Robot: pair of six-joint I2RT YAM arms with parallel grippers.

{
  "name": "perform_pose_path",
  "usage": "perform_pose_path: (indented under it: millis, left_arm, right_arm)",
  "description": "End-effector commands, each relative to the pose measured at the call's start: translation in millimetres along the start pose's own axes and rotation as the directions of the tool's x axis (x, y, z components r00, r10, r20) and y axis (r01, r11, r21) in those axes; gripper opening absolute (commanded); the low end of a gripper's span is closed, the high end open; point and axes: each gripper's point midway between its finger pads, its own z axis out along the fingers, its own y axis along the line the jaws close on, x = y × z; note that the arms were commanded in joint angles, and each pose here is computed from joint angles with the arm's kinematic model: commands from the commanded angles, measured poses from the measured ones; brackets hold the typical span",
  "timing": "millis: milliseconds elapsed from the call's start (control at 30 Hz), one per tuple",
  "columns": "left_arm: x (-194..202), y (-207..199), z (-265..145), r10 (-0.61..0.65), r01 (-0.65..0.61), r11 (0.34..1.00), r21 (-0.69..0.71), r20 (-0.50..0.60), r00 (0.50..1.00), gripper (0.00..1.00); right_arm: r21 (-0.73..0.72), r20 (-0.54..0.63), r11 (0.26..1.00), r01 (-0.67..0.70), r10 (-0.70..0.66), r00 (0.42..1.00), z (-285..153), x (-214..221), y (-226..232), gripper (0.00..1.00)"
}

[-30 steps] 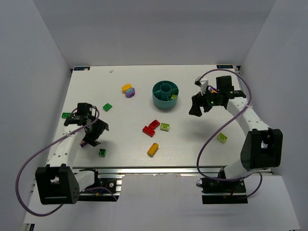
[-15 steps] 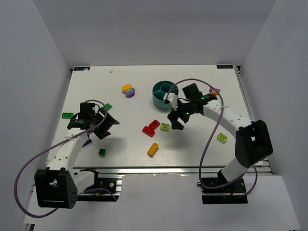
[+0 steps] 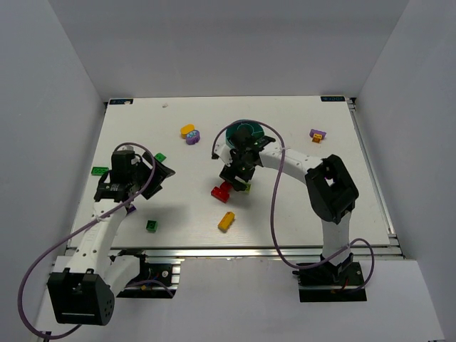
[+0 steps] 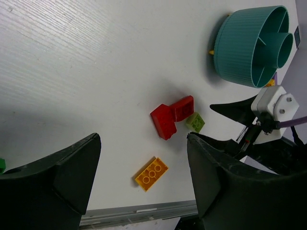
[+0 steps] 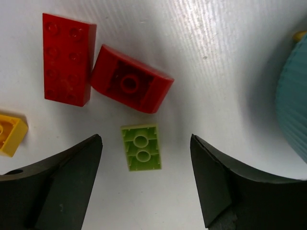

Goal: Sort the legos into containers by color

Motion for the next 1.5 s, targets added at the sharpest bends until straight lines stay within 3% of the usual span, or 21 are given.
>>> perform_pose_path:
  millis: [0, 133, 333, 433, 633, 667, 733, 800, 933, 967, 1100, 1200, 1333, 1467]
  left_arm:
    - [-1, -1, -6, 0.006, -0.007, 1.0, 0.006, 0.027, 1.0, 0.82]
    - [-2, -3, -9, 0.012, -0.012, 1.0, 0.016, 0.033, 0.999, 0.82]
    - [-3, -8, -13, 0.022, -0.023, 0.999, 0.043, 0.041, 0.999, 0.82]
    - [-4, -10, -13, 0.025, -0.027, 0.998, 0.052, 0.042, 0.999, 0.82]
    - [-6, -18, -16, 0.032, -0.035, 0.996, 0.079, 0.048, 0.998, 0.82]
    - [-6, -18, -15, 0.034, -0.038, 0.996, 0.086, 0.047, 0.998, 0.82]
    - [-5, -26, -16, 0.046, -0.052, 0.99, 0.133, 0.046, 0.998, 0.82]
    - [-1, -34, -17, 0.06, -0.065, 0.98, 0.19, 0.031, 0.998, 0.82]
    - [4, -40, -14, 0.079, -0.082, 0.969, 0.235, 0.02, 0.997, 0.82]
    - [6, -41, -14, 0.083, -0.084, 0.967, 0.241, 0.015, 0.996, 0.82]
    - [10, -45, -8, 0.099, -0.095, 0.963, 0.251, -0.003, 0.995, 0.82]
    - [11, -47, -4, 0.106, -0.1, 0.963, 0.25, -0.01, 0.994, 0.82]
    - [12, -49, 0, 0.116, -0.108, 0.963, 0.247, -0.014, 0.993, 0.82]
    - [14, -49, 1, 0.117, -0.109, 0.964, 0.242, -0.016, 0.993, 0.82]
  right_arm:
    - [0.038, -0.043, 0.999, 0.019, -0.017, 0.999, -6, -3, -8, 0.78]
    - [0.012, -0.118, 1.0, 0.022, -0.021, 0.993, 8, 13, 1, 0.67]
    - [-0.003, -0.144, 1.0, 0.015, -0.016, 0.989, 11, 24, 7, 0.64]
    - [-0.001, -0.14, 1.0, 0.027, -0.027, 0.99, 14, 27, 7, 0.58]
    - [0.004, -0.058, 0.998, 0.057, -0.057, 0.997, -9, 8, 6, 0.21]
    - [-0.004, -0.028, 0.998, 0.056, -0.056, 0.998, -15, 3, 6, 0.09]
    - [0.011, 0.057, 0.999, 0.032, -0.033, 0.998, -39, -12, -1, 0.0]
    - [0.001, 0.184, 0.999, -0.034, 0.033, 0.982, -70, -28, -16, 0.0]
    - [-0.033, 0.4, 0.981, -0.194, 0.19, 0.896, -121, -39, -59, 0.0]
    - [-0.057, 0.48, 0.974, -0.217, 0.218, 0.85, -133, -48, -69, 0.0]
    - [-0.023, 0.673, 0.964, -0.265, 0.211, 0.709, -176, -46, -106, 0.0]
    - [-0.015, 0.733, 0.957, -0.288, 0.206, 0.648, -175, -48, -117, 0.0]
    - [-0.127, 0.739, 0.886, -0.446, 0.385, 0.554, -166, -56, -133, 0.0]
    - [-0.176, 0.759, 0.817, -0.549, 0.468, 0.452, -168, -66, -153, 0.0]
